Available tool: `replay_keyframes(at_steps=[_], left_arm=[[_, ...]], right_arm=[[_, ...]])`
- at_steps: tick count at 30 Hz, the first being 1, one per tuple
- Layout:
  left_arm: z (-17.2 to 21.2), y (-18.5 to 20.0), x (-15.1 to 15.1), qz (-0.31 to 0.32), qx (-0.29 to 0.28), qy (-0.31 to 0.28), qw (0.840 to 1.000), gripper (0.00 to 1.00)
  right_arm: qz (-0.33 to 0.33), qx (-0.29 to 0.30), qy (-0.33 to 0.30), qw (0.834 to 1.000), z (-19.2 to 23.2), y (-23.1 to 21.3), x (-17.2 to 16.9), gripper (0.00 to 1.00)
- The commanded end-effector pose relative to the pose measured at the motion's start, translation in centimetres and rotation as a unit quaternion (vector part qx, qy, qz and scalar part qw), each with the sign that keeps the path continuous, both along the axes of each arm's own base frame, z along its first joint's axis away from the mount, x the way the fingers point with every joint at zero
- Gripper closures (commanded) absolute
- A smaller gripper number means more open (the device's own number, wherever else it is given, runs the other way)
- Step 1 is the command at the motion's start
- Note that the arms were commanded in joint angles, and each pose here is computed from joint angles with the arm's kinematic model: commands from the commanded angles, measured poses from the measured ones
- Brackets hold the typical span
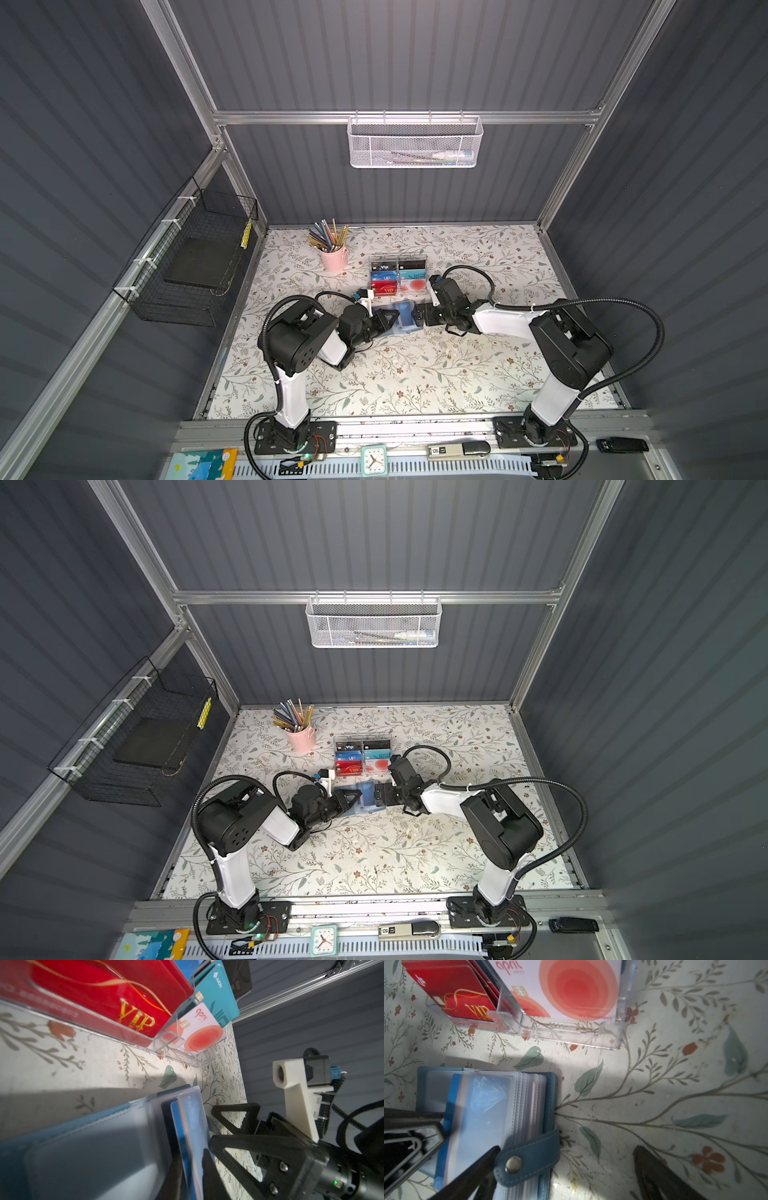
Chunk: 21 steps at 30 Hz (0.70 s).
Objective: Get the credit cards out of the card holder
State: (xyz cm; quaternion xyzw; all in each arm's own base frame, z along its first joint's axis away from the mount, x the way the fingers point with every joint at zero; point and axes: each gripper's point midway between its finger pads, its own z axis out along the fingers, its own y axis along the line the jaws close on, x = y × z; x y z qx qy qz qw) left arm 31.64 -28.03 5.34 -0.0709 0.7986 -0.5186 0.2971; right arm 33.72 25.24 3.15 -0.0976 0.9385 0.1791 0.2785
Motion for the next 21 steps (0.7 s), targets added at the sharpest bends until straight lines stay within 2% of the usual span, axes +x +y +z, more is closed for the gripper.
replay_keyframes(at_steps=[1, 7, 21], left_arm=[[0.0, -0.3, -0.6, -0.017, -0.008, -0.006, 1.000, 0.90], [0.1, -0.2, -0.7, -0.016, -0.004, -0.006, 1.000, 1.00], [0.5, 1.0, -1.0, -0.015, 0.040, -0.012, 0.999, 1.00]], right_arm=[[-0.007, -0.048, 0.061, 0.997, -3.7, -2.2, -2.2, 0.01], [-0.005, -0.049, 0.062, 0.997, -3.7, -2.3, -2.2, 0.01], [-0.005, -0.043, 0.060, 0.997, -3.4, -2.4, -2.3, 0.01]])
